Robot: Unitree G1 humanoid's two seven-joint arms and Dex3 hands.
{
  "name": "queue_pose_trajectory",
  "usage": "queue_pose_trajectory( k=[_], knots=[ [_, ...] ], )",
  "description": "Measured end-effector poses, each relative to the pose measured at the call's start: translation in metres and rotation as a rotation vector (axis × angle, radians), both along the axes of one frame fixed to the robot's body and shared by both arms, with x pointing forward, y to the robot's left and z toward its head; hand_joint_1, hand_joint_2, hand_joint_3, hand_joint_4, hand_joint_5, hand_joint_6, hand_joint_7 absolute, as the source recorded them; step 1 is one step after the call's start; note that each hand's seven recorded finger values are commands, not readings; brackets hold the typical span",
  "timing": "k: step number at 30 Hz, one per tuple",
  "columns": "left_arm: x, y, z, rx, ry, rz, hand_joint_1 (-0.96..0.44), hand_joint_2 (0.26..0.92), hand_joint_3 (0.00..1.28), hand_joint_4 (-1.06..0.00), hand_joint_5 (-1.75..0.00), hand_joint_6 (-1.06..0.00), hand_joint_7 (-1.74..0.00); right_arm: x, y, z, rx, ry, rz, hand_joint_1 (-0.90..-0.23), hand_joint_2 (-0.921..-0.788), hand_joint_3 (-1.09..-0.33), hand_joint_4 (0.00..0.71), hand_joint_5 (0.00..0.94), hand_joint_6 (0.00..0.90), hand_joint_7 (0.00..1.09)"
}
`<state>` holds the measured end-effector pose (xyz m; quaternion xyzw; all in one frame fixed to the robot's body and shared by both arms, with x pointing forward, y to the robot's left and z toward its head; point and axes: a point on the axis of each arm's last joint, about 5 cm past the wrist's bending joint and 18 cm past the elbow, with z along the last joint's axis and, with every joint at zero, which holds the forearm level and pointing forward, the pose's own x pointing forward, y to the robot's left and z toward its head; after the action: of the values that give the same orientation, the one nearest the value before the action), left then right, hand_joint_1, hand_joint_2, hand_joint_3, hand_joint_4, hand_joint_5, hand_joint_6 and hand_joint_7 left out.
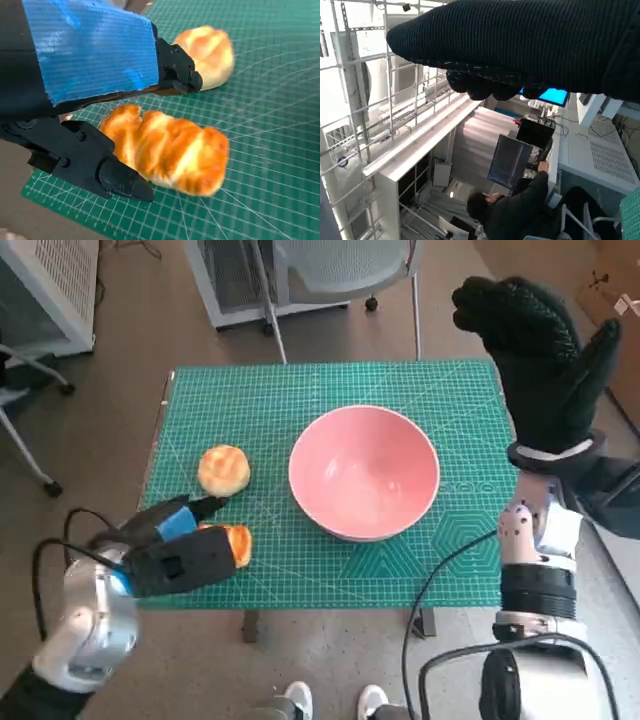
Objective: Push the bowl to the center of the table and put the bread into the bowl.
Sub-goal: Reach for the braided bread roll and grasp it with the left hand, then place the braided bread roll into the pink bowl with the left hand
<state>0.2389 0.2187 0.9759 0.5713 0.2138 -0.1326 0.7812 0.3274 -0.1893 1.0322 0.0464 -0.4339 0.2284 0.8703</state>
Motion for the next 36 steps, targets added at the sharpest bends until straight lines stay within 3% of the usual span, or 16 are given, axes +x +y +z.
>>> queue_pose_trajectory(
  k=[5,8,9,10,11,12,15,18,23,28,36],
  knots=[
    [0.006,0.001,-0.008,0.038,0.002,0.026,-0.01,0.839,0.02,-0.42,-0.05,-0.57,-0.05,-0.0007,-0.001,-0.001,-0.002,0.002,-0.001,-0.682,-0.921,-0.67,0.31,0.003,0.395,0.01],
    [0.009,0.001,-0.013,0.055,0.001,0.032,0.03,0.864,0.02,-0.61,-0.1,-0.66,-0.06,-0.001,-0.001,-0.002,-0.003,0.001,-0.001,-0.678,-0.921,-0.674,0.309,0.002,0.395,0.0],
    [0.01,0.001,-0.014,0.06,0.0,0.033,0.15,0.885,0.05,-0.63,-0.51,-0.72,-0.09,-0.0011,-0.001,-0.002,-0.005,0.001,0.0,-0.678,-0.921,-0.675,0.309,0.002,0.395,0.0],
    [0.01,0.001,-0.015,0.069,-0.004,0.03,0.2,0.892,0.06,-0.63,-0.67,-0.75,-0.1,-0.0011,-0.001,-0.002,-0.006,0.001,0.001,-0.678,-0.921,-0.676,0.309,0.001,0.394,0.0],
    [0.011,0.001,-0.016,0.077,-0.013,0.025,0.13,0.902,0.07,-0.65,-0.89,-0.69,-0.44,-0.0012,-0.001,-0.002,-0.006,0.001,0.001,-0.677,-0.921,-0.676,0.309,0.001,0.394,0.0],
    [0.011,0.0,-0.016,0.083,-0.022,0.019,0.08,0.909,0.08,-0.67,-1.04,-0.65,-0.67,-0.0013,-0.001,-0.002,-0.007,0.0,0.002,-0.677,-0.921,-0.677,0.309,0.001,0.394,0.0],
    [0.012,0.001,-0.017,0.1,-0.04,0.002,0.03,0.909,0.08,-0.68,-1.23,-0.67,-0.86,-0.0015,-0.001,-0.001,-0.009,-0.001,0.004,-0.676,-0.921,-0.677,0.309,0.001,0.394,0.0],
    [0.012,0.0,-0.017,0.118,-0.056,-0.025,0.01,0.902,0.08,-0.69,-1.28,-0.7,-0.9,-0.0016,-0.002,-0.002,-0.01,0.003,0.005,-0.678,-0.921,-0.677,0.308,0.001,0.394,0.0],
    [0.012,0.0,-0.015,0.127,-0.061,-0.067,0.0,0.908,0.07,-0.68,-1.2,-0.68,-1.08,-0.0017,-0.002,-0.002,-0.014,0.004,0.01,-0.684,-0.921,-0.676,0.308,0.0,0.394,0.0],
    [0.006,0.0,-0.006,0.111,-0.045,-0.106,0.0,0.918,0.06,-0.68,-1.16,-0.66,-1.15,-0.0022,-0.002,-0.001,-0.015,0.0,0.013,-0.684,-0.921,-0.676,0.307,0.0,0.394,0.0],
    [-0.011,-0.002,0.032,0.028,-0.15,-0.165,0.0,0.92,0.05,-0.7,-1.15,-0.65,-1.14,-0.0026,-0.004,-0.001,-0.014,0.0,0.013,-0.684,-0.921,-0.676,0.308,0.0,0.395,0.0]
  ],
)
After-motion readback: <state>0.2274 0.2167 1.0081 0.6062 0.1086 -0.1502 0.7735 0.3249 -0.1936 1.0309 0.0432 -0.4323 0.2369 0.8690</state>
